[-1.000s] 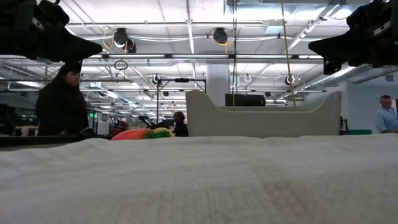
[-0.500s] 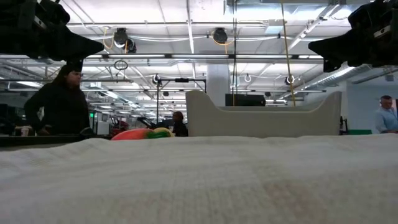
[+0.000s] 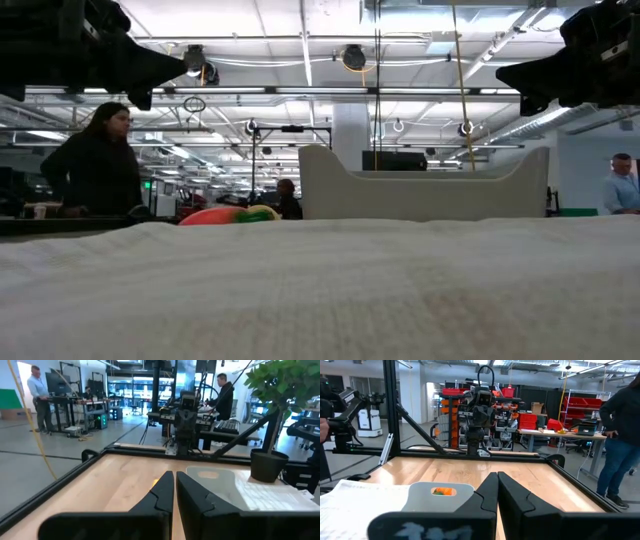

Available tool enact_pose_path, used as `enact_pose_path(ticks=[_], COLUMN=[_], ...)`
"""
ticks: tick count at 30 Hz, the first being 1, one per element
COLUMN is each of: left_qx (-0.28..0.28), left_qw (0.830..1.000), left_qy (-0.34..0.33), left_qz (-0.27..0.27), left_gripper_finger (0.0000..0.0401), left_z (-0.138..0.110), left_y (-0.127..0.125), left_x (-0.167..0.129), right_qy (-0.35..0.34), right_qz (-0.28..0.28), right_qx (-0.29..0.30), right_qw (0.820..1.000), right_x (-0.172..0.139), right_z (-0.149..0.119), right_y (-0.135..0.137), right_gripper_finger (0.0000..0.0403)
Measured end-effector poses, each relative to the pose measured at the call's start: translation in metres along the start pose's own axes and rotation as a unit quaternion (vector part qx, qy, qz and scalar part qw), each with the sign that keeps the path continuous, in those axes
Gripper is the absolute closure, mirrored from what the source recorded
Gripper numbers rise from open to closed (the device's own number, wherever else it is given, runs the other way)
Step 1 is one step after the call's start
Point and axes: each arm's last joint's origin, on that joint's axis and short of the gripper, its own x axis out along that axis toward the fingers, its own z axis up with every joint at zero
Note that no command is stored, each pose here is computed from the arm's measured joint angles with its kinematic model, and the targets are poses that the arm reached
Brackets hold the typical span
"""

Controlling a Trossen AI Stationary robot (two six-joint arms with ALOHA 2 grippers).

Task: Pick and placing Produce into tupperware
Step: Put the carrot into the gray bin

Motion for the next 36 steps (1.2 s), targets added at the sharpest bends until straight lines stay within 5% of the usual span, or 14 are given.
enact_pose_path(ticks=[36], left_qx=[0.054], left_qw=[0.991], left_qy=[0.069], left_qz=[-0.102], left_gripper_finger=[0.038], left_z=[0.073], left_y=[-0.025], left_x=[0.072], right_qy=[0.0], right_qz=[-0.002], right_qx=[0.0], right_qw=[1.0], right_x=[0.0], right_z=[0.0], right_y=[0.0], right_gripper_finger=[0.0403])
